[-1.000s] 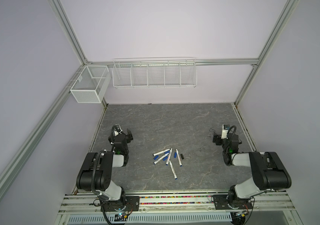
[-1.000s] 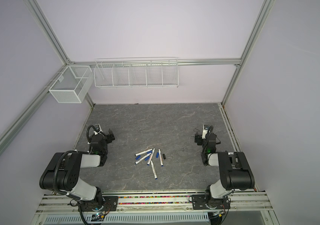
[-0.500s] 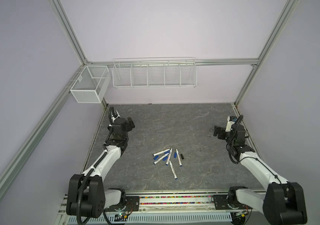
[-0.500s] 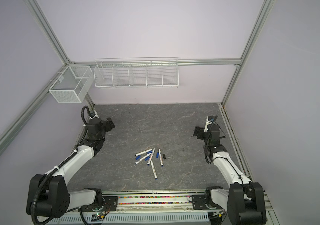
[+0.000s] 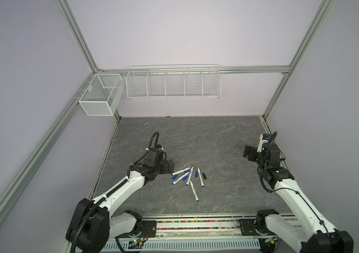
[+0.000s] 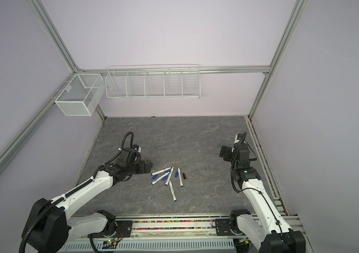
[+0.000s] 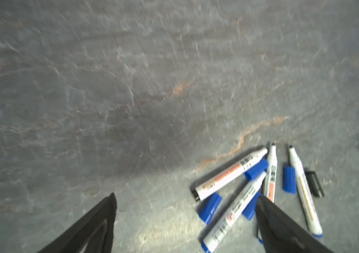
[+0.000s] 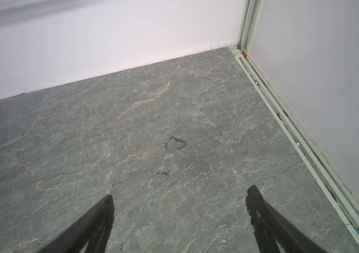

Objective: Insert the pens into the pen caps
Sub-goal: 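Move the left gripper over the marker pile while the right arm rises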

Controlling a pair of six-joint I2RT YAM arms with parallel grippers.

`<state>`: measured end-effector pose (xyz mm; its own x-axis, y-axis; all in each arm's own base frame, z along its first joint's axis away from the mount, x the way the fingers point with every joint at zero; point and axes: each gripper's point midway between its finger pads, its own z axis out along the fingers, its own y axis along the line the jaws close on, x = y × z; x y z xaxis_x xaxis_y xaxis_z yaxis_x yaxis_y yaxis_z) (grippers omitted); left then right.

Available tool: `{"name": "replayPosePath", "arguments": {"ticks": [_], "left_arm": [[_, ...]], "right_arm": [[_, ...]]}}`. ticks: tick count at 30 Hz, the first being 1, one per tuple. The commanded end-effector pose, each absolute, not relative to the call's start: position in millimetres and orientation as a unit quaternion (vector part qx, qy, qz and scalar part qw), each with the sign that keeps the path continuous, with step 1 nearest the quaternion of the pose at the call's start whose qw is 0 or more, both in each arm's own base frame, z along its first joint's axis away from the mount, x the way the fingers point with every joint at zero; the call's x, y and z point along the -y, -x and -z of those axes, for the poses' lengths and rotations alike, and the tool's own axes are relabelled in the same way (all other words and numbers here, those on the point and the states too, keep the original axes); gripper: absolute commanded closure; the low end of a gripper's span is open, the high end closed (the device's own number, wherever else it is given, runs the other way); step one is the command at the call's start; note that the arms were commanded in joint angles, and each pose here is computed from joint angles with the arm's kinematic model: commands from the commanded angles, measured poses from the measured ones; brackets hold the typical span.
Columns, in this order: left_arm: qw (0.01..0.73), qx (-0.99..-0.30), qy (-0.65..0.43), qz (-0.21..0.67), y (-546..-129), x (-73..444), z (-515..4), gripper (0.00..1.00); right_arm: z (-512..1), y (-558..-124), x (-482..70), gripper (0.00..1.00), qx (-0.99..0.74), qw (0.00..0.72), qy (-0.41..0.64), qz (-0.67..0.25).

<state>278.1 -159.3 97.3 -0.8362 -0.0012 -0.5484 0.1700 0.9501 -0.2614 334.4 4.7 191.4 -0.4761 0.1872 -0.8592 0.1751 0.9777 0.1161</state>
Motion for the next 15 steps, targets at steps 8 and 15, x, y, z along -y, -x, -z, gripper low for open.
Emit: {"name": "replayPosePath", "arguments": {"ticks": [8,15], "left_arm": [[0.189,-0.964,-0.16,0.093,-263,194,-74,0.09],[0.186,-0.963,-0.177,0.078,-271,197,-72,0.23]], "right_arm": [[-189,-332,5,0.03,-0.869,0.48,-0.118,0.02],[-187,-330,9,0.02,-0.871,0.474,-0.123,0.029]]}}
